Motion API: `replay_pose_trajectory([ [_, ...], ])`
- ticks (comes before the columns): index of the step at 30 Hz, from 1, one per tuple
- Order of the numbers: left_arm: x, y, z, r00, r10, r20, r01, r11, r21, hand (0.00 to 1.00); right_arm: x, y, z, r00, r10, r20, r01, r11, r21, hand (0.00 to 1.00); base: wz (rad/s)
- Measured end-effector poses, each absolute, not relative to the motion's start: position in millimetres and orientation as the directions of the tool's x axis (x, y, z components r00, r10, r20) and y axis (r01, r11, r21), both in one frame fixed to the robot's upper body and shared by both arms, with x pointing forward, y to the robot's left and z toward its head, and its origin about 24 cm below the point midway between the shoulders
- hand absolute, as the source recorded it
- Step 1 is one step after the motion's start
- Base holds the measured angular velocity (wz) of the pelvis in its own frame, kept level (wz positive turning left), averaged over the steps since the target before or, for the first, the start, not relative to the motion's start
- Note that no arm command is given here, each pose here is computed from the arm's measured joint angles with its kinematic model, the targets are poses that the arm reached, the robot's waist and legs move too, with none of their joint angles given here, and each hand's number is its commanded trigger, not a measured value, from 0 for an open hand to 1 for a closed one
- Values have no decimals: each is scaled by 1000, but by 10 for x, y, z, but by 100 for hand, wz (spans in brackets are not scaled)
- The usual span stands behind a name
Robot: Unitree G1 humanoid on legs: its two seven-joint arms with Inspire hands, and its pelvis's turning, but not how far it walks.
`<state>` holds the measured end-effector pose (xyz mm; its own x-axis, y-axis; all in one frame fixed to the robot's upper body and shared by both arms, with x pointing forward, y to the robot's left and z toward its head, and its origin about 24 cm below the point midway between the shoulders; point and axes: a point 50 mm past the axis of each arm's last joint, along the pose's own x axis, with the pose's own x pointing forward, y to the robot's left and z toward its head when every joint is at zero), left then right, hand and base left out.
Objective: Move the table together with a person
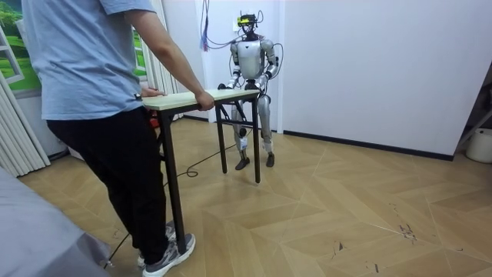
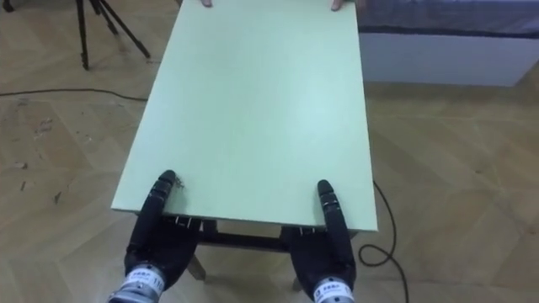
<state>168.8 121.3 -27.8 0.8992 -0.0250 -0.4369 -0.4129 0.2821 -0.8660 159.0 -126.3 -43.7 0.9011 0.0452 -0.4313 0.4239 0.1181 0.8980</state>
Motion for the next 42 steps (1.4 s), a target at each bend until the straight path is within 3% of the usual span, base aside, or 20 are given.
replay_pose_trajectory([
  [6,1645,1188,-291,902,-21,-432,-412,262,-873,100,1580,-1299,-413,908,48,-416,406,145,902,100,-8],
  [18,1999,1090,-101,942,-84,-326,-296,258,-920,100,1879,-1436,-169,957,23,-290,281,187,941,100,25],
  [25,1856,1045,-312,907,-108,-407,-378,217,-900,100,1803,-1547,-251,944,28,-329,310,270,912,100,4],
  [30,1810,1019,-355,891,-150,-428,-385,251,-888,100,1620,-1569,-348,925,-5,-381,373,210,904,100,41],
  [33,1840,1043,-267,908,-145,-392,-354,234,-906,100,1770,-1570,-258,942,20,-336,323,228,919,100,-57],
  [42,1874,1050,-171,924,-154,-351,-307,249,-919,100,1736,-1561,-174,950,14,-311,301,207,931,100,-18],
])
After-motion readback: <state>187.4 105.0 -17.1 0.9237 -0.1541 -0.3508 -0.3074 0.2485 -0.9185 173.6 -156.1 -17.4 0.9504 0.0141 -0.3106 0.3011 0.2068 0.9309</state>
